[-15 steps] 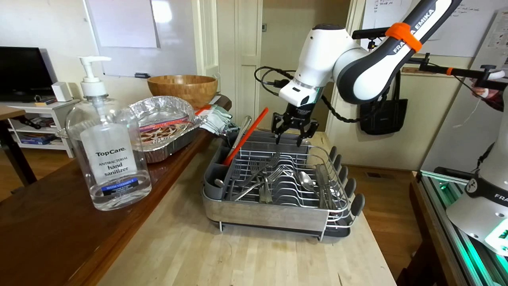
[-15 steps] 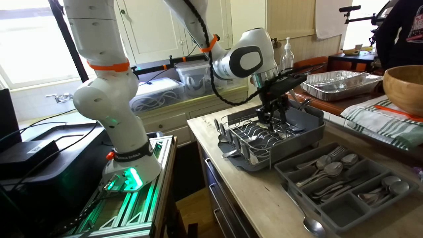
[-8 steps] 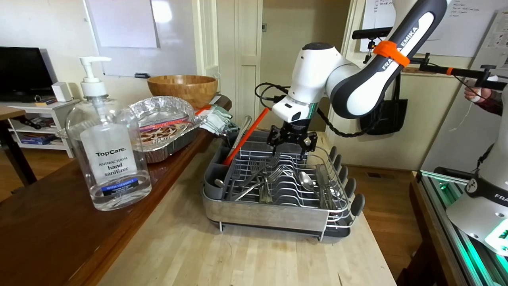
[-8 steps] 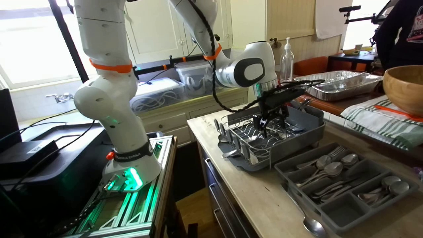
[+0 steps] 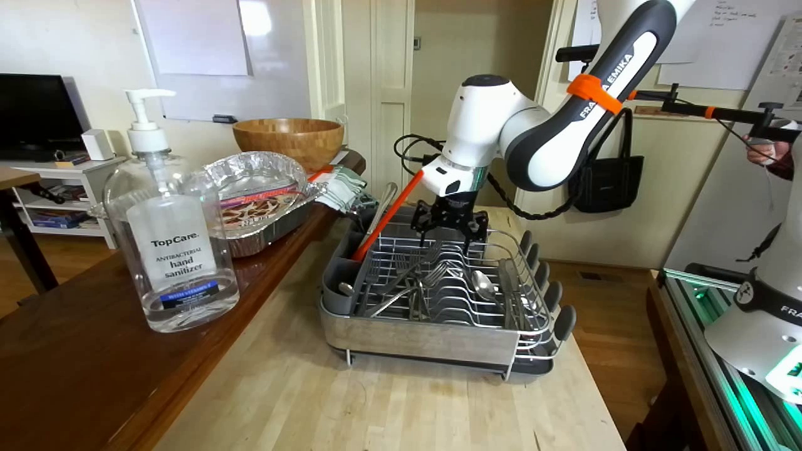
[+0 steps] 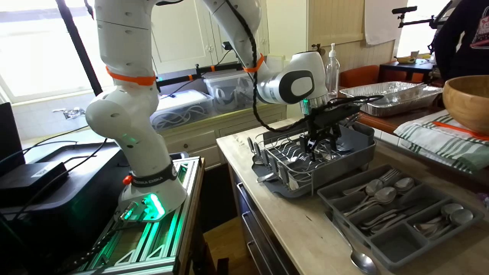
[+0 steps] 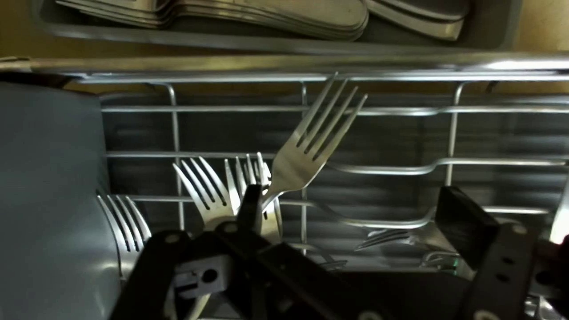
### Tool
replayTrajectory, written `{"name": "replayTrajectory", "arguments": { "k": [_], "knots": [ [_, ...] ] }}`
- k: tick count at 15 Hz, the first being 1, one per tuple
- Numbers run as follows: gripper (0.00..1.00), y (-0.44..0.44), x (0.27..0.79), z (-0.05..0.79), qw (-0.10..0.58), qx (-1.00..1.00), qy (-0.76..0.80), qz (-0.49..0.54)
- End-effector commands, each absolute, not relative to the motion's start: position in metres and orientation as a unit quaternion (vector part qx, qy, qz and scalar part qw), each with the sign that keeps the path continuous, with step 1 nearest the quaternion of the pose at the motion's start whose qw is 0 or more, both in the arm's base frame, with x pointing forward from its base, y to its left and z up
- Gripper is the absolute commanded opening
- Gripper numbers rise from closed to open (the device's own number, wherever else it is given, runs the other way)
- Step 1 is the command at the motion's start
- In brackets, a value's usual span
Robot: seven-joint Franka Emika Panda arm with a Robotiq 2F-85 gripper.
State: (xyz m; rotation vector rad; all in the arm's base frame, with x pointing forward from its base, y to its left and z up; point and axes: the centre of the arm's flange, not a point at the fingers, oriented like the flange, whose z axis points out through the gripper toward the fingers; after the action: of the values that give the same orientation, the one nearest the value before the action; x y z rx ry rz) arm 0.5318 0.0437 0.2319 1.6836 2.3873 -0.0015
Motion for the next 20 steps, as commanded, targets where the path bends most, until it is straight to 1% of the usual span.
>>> {"name": "replayTrajectory", "arguments": {
  "k": [1,4,9,11,12,14,15,16,17,18,19,20],
  "knots": [
    [1.0,0.046,0.545,0.233,0.128,0.58,0.804,0.018],
    [1.0,0.048,0.559,0.233,0.135,0.583,0.8,0.032],
    [1.0,0.05,0.566,0.225,0.133,0.59,0.796,0.037],
    [0.94,0.051,0.565,0.218,0.129,0.592,0.794,0.035],
    [0.94,0.052,0.564,0.215,0.128,0.593,0.794,0.035],
    [0.92,0.039,0.57,0.21,0.126,0.593,0.795,0.033],
    [0.91,0.04,0.571,0.208,0.126,0.592,0.795,0.033],
    [0.89,0.045,0.571,0.207,0.128,0.591,0.795,0.033],
    [0.89,0.052,0.57,0.206,0.13,0.59,0.796,0.033],
    [0.85,0.057,0.57,0.204,0.13,0.588,0.797,0.034],
    [0.88,0.052,0.574,0.203,0.129,0.587,0.799,0.034],
    [0.84,0.054,0.575,0.201,0.129,0.586,0.8,0.033]
  ]
}}
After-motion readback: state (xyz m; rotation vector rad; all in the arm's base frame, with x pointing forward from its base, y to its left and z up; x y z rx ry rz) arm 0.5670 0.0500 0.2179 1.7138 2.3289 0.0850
